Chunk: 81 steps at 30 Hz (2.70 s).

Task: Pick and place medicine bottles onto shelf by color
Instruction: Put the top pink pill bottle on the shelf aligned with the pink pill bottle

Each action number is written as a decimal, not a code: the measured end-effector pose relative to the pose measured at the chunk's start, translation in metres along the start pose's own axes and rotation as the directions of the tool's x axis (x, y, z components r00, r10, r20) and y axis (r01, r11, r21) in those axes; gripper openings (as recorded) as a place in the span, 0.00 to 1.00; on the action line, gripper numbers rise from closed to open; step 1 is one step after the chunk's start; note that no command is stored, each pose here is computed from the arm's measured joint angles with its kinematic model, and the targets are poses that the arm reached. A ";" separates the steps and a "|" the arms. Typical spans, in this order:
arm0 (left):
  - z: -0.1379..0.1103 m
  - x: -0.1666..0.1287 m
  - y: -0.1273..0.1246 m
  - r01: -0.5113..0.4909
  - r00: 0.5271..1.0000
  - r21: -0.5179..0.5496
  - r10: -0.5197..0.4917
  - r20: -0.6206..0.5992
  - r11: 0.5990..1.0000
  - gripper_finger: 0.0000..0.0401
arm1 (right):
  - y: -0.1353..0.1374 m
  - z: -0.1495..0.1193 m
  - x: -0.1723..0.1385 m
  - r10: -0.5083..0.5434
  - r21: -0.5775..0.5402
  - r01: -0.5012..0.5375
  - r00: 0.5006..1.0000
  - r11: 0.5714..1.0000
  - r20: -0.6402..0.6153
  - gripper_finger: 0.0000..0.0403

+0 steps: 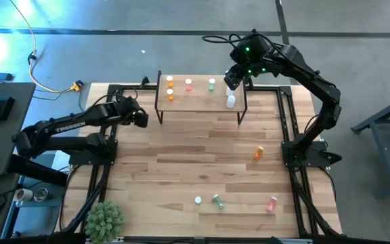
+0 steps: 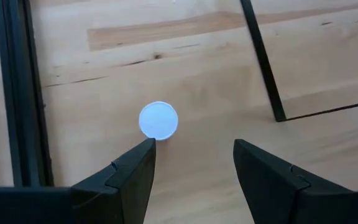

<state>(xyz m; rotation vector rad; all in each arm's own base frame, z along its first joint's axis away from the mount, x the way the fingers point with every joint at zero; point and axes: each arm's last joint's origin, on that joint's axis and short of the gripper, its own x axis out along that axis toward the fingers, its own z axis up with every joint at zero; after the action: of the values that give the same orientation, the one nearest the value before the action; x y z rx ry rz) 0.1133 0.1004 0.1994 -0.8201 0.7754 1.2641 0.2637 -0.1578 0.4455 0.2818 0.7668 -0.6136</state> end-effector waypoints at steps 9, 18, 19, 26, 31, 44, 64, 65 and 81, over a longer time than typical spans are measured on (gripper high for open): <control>0.002 0.008 -0.003 -0.060 0.998 -0.020 0.061 0.018 0.998 0.52 | 0.000 0.000 0.000 0.001 0.000 -0.001 1.000 1.000 0.000 0.42; 0.002 0.018 -0.005 -0.136 0.990 -0.055 0.137 0.020 0.989 0.52 | 0.000 0.000 0.000 0.001 0.000 -0.001 1.000 1.000 0.000 0.42; 0.002 0.019 -0.006 -0.144 0.989 -0.058 0.145 0.016 0.988 0.52 | 0.000 0.000 0.000 0.001 0.000 -0.001 1.000 1.000 0.000 0.42; 0.001 0.031 -0.009 -0.197 0.980 -0.045 0.197 -0.009 0.979 0.52 | 0.000 0.000 0.000 0.001 0.000 -0.001 1.000 1.000 0.000 0.42; 0.000 0.041 -0.012 -0.233 0.972 -0.035 0.232 -0.034 0.972 0.52 | 0.000 0.000 0.000 0.001 0.000 -0.001 1.000 1.000 0.000 0.42; -0.003 0.066 -0.020 -0.286 0.957 -0.004 0.285 -0.062 0.958 0.50 | 0.000 0.000 0.000 0.001 -0.001 -0.001 1.000 1.000 -0.001 0.42; -0.004 0.083 -0.025 -0.307 0.949 0.066 0.311 -0.056 0.949 0.36 | 0.000 0.000 0.000 0.001 -0.027 -0.001 1.000 1.000 -0.001 0.42; -0.004 0.083 -0.024 -0.308 0.948 0.067 0.312 -0.058 0.949 0.35 | 0.000 0.000 0.000 0.001 -0.027 -0.001 1.000 1.000 -0.001 0.42; -0.004 0.082 -0.026 -0.259 0.958 0.089 0.267 -0.101 0.962 0.24 | 0.000 0.000 0.000 0.001 -0.034 -0.001 1.000 0.999 -0.001 0.42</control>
<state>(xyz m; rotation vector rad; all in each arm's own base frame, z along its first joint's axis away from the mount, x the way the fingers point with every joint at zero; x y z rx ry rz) 0.1504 0.1339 0.1292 -0.7488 1.0442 1.4233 0.2637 -0.1577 0.4455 0.2513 0.7774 -0.5989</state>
